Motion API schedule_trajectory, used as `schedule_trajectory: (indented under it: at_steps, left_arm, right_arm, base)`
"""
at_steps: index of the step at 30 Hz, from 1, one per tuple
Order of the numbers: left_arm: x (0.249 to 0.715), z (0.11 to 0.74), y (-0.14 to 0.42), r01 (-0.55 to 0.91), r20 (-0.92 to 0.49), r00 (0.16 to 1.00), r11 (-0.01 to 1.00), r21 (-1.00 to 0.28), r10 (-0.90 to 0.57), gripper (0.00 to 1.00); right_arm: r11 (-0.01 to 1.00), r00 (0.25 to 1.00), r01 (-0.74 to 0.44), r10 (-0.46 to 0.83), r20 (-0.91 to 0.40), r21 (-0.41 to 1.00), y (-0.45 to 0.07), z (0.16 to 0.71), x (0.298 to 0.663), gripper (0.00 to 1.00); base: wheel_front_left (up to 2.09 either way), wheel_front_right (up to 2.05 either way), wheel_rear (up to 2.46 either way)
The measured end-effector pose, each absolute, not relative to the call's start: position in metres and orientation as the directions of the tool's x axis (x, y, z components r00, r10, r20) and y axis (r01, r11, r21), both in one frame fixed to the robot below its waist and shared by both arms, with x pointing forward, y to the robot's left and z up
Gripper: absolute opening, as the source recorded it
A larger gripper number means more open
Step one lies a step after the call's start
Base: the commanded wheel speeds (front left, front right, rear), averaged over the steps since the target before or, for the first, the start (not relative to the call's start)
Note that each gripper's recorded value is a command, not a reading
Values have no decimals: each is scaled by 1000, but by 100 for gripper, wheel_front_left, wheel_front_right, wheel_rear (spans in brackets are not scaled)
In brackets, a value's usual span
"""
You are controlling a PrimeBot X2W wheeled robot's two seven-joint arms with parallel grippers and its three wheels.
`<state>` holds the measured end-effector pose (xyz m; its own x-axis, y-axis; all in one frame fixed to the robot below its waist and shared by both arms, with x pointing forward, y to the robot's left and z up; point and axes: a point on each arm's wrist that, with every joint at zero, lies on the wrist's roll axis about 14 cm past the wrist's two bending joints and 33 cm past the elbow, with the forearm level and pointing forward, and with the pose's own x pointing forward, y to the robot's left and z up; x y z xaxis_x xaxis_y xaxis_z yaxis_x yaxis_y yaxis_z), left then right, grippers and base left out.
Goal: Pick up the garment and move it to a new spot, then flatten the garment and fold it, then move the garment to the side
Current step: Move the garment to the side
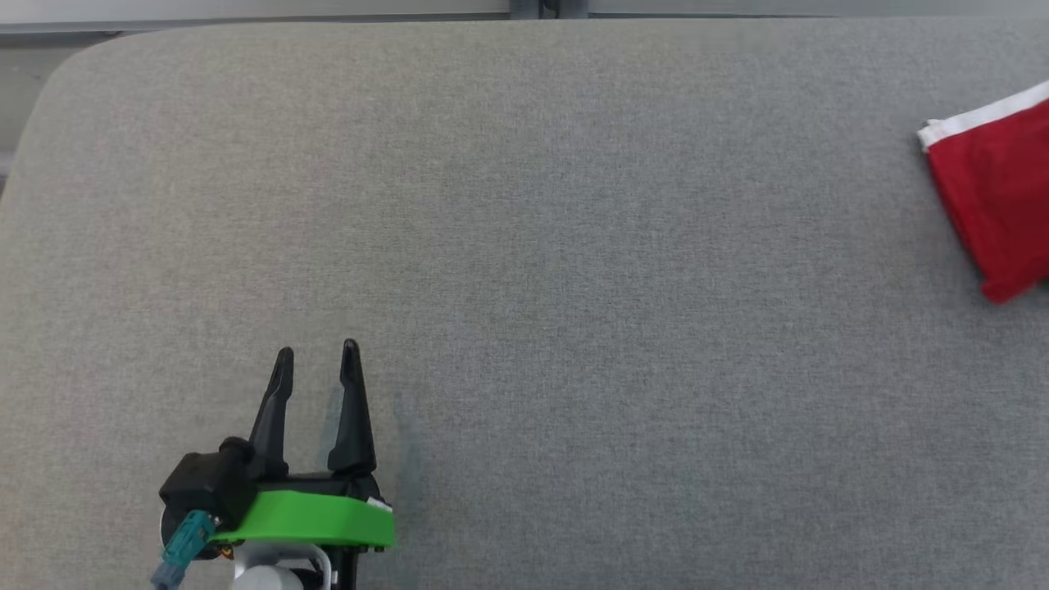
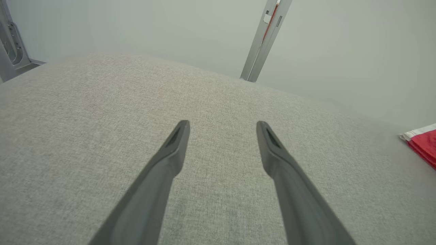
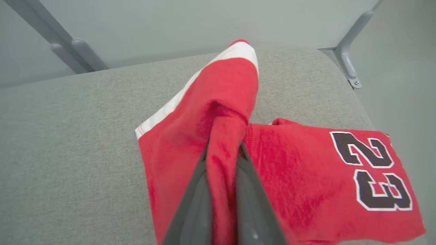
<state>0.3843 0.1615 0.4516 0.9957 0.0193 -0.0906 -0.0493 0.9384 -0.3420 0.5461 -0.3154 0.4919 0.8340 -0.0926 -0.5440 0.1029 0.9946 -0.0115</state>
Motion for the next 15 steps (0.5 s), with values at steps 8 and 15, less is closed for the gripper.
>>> schedule_trajectory:
  at_steps: [8,15]
  left_arm:
    - [395,420,142,-22,-172,984,932,-363,-44,100]
    - [393,413,145,-29,-194,980,943,-333,-39,100]
  right_arm:
    - [934,732,283,-358,-581,-219,-416,482,512,24]
    - [881,736,322,-463,-493,-346,-441,474,493,100]
  base:
    - [0,0,0]
    - [0,0,0]
